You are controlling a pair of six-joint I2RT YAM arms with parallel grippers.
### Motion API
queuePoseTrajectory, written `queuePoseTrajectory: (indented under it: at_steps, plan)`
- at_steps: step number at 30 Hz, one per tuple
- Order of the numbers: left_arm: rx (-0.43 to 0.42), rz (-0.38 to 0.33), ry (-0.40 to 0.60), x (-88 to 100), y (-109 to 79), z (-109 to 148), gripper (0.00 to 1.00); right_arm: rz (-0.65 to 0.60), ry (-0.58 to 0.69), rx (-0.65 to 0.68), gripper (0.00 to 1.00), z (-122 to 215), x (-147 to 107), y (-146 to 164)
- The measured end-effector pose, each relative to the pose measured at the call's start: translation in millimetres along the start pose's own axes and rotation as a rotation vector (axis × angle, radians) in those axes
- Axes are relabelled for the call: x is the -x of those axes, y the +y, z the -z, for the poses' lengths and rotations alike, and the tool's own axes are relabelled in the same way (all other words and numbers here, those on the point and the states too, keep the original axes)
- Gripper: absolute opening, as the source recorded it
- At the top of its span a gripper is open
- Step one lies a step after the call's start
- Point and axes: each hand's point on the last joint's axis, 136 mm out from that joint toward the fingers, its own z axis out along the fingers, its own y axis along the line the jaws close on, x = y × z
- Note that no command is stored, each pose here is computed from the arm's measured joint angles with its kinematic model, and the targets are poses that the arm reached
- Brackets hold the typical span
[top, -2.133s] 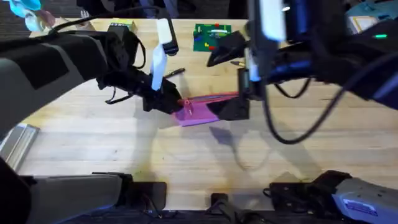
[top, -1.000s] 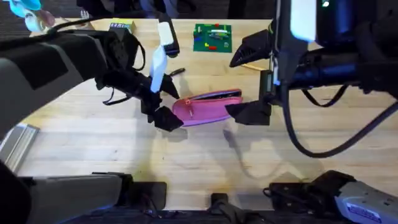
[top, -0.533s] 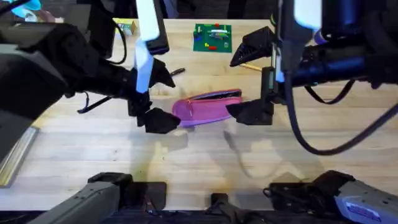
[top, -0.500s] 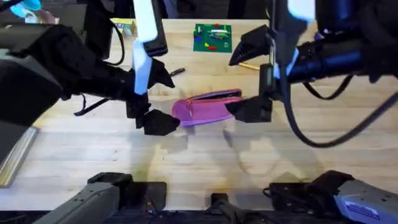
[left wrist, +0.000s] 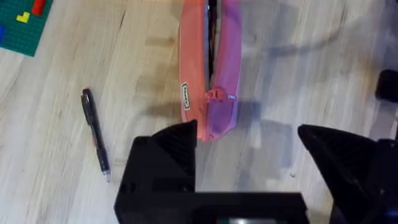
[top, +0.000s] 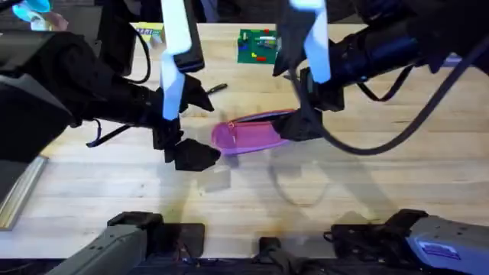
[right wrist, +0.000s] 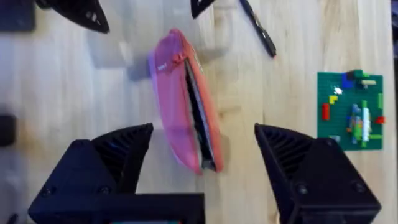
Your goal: Unzip the bag, pick up the pens from the table one at a time and place them inside, then zip the bag closed.
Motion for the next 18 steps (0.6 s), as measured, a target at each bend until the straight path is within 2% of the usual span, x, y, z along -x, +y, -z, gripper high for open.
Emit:
queuePoseTrajectory:
  at_steps: [4,5,6,7,8,10,18]
  plan:
    - [0.0,0.0,0.0,0.0,0.0,0.0,0.993,0.044,0.054,-0.031,0.996,-2.4,-3.6,-1.2]
    - [0.0,0.0,0.0,0.0,0.0,0.0,0.993,0.055,0.07,-0.043,0.822,-2.4,-5.6,-2.7]
    - [0.0,0.0,0.0,0.0,0.0,0.0,0.993,0.054,0.072,-0.045,0.71,-2.4,-6.0,-3.0]
    - [0.0,0.0,0.0,0.0,0.0,0.0,0.993,0.058,0.078,-0.047,0.199,-2.3,-7.0,-3.3]
    - [0.0,0.0,0.0,0.0,0.0,0.0,0.993,0.055,0.079,-0.047,0.079,-2.3,-7.2,-3.4]
    - [0.0,0.0,0.0,-0.1,0.0,0.0,0.993,0.057,0.081,-0.049,0.036,-2.3,-7.7,-3.6]
    - [0.0,0.0,0.0,-0.1,0.0,0.0,0.994,0.048,0.074,-0.01,0.03,-9.8,-7.4,0.0]
